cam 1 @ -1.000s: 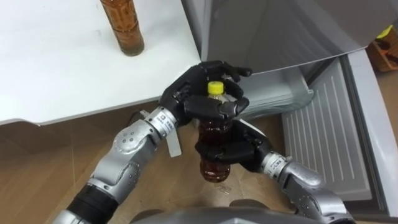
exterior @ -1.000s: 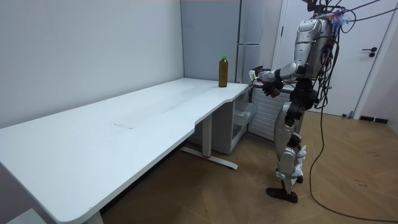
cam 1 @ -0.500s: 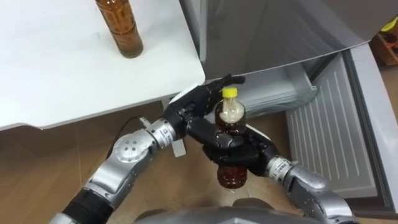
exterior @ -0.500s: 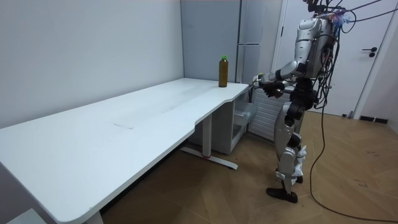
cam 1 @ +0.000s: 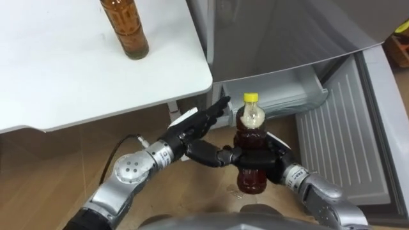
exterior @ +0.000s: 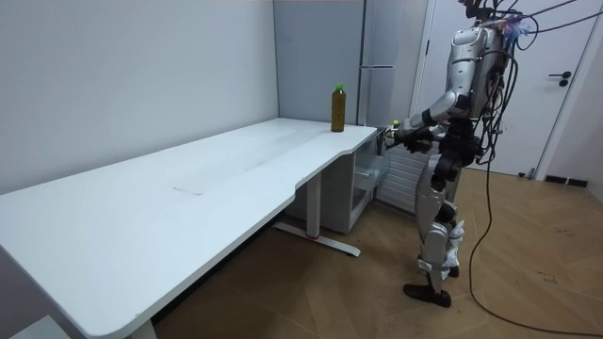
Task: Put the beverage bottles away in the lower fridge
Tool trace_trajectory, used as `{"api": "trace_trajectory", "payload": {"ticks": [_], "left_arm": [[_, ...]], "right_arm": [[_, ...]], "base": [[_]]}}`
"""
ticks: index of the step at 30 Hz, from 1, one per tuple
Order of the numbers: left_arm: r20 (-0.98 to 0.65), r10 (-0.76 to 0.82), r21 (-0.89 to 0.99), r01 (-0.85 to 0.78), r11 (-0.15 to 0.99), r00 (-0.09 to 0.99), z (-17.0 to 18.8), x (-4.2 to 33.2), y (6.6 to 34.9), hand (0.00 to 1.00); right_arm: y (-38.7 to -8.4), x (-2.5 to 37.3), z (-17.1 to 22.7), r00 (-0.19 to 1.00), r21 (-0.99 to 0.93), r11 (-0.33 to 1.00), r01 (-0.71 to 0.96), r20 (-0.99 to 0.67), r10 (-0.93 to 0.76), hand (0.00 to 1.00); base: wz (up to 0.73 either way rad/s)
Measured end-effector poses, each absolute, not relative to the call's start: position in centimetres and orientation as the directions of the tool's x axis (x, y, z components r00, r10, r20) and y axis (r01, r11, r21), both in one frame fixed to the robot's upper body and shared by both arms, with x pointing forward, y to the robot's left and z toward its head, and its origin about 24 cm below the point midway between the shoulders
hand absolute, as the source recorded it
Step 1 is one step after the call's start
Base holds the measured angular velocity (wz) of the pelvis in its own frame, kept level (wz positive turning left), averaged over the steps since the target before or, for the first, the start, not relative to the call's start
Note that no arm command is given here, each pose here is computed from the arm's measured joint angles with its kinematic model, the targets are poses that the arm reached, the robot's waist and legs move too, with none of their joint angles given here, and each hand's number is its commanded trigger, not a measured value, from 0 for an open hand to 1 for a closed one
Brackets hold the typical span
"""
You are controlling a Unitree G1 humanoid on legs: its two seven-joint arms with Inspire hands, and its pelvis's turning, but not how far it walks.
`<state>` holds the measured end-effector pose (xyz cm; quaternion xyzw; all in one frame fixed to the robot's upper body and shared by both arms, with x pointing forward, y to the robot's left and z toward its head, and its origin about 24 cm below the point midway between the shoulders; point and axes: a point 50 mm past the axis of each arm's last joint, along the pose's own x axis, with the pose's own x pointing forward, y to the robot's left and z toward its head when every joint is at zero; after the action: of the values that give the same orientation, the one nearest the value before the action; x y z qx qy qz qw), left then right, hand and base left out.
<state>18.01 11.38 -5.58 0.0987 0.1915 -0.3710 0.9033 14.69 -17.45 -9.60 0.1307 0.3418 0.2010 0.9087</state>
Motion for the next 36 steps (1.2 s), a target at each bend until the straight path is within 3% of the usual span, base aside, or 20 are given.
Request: {"api": "trace_trajectory", "payload": {"ticks": [4,10,15,24,27,31,36], "left_arm": [[-0.524,-0.577,0.104,0.72,0.686,0.626,-7.0,16.7,13.0,0.0],[-0.759,-0.417,0.191,0.783,0.592,0.501,-10.5,14.2,16.0,0.0],[-0.818,-0.364,0.188,0.805,0.563,0.446,-11.8,13.7,16.4,0.0],[-0.855,-0.307,0.165,0.781,0.602,0.418,-13.1,15.0,16.6,0.0],[-0.854,-0.286,0.16,0.741,0.652,0.435,-13.3,15.6,17.0,0.0],[-0.847,-0.2,0.137,0.567,0.812,0.492,-13.5,16.4,18.8,0.0],[-0.831,-0.094,0.043,0.231,0.972,0.548,-13.9,15.8,20.3,0.0]], "right_arm": [[-18.2,14.6,-9.9,0.71,0.389,0.905,-0.172,-0.588,0.387,1.0],[-20.5,16.8,-9.3,0.812,0.523,0.845,0.114,-0.539,0.224,1.0],[-21.0,21.2,-8.4,0.868,0.663,0.703,0.256,-0.478,0.134,1.0],[-22.6,23.7,-8.6,0.844,0.709,0.532,0.463,-0.536,-0.02,1.0],[-23.2,25.1,-7.9,0.843,0.72,0.489,0.493,-0.534,-0.066,1.0],[-25.0,27.4,-5.7,0.859,0.768,0.39,0.507,-0.489,-0.154,1.0],[-27.4,29.5,-3.2,0.84,0.809,0.244,0.534,-0.476,-0.26,1.0]], "base": [[0.0],[0.01],[0.11],[0.08],[0.01],[0.05],[0.15]]}}
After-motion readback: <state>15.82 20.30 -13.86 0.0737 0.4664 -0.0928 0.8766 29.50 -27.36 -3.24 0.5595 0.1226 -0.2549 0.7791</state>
